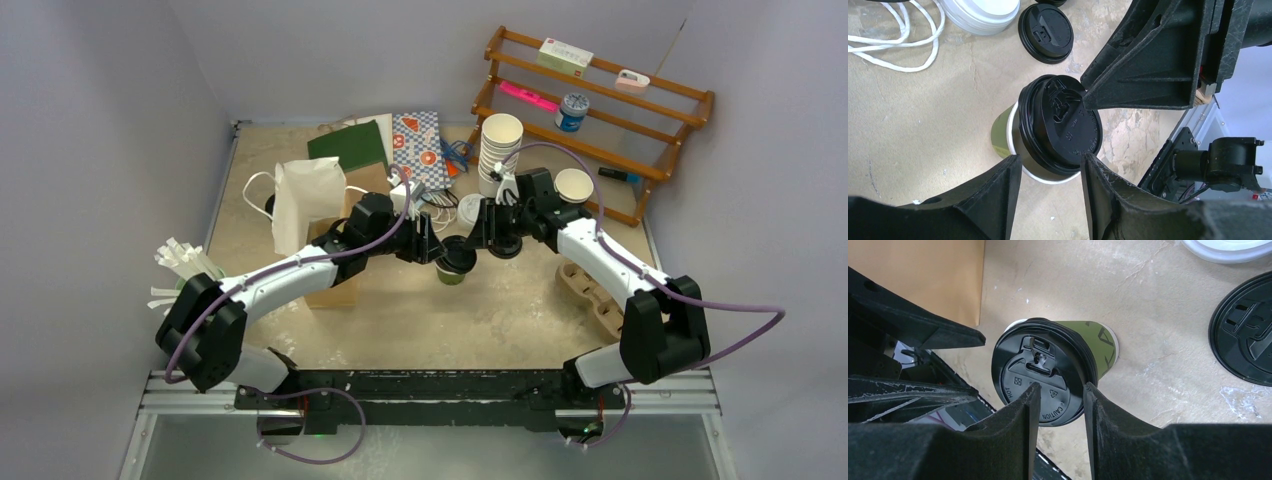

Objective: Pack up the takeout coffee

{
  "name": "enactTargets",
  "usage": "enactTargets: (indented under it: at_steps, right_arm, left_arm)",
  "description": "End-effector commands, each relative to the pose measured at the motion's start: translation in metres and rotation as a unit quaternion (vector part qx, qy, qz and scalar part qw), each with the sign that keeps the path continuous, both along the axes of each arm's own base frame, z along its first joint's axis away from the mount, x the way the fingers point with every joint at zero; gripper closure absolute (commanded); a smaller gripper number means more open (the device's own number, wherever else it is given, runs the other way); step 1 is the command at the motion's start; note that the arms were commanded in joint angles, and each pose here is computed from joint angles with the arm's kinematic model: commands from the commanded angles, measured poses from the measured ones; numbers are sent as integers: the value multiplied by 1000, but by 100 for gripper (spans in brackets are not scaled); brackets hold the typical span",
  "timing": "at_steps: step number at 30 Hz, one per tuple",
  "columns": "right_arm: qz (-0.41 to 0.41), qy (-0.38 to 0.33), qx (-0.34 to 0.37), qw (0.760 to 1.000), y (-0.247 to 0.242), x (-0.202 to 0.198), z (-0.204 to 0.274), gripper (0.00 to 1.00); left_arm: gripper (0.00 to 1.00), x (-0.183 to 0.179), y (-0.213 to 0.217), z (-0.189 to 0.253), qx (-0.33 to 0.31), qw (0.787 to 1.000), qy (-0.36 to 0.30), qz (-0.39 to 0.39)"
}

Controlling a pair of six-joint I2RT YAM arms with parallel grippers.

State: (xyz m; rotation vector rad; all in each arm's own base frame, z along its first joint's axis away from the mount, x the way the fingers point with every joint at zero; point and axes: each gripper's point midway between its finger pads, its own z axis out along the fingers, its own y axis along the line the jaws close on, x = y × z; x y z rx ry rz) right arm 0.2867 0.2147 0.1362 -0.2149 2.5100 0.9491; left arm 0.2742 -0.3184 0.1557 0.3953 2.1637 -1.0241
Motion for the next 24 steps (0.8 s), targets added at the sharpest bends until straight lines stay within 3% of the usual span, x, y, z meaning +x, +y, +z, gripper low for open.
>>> enactTargets:
  at_steps: [1, 24]
  right_arm:
    - [-3, -18, 0, 1000, -1, 7, 13, 61]
    - [7, -29, 19, 999, 5, 9, 28, 62]
  left_arm:
    - [51, 5, -5, -2, 5, 1000, -4, -8]
    - [52, 4, -12, -15, 2, 1000, 18, -18]
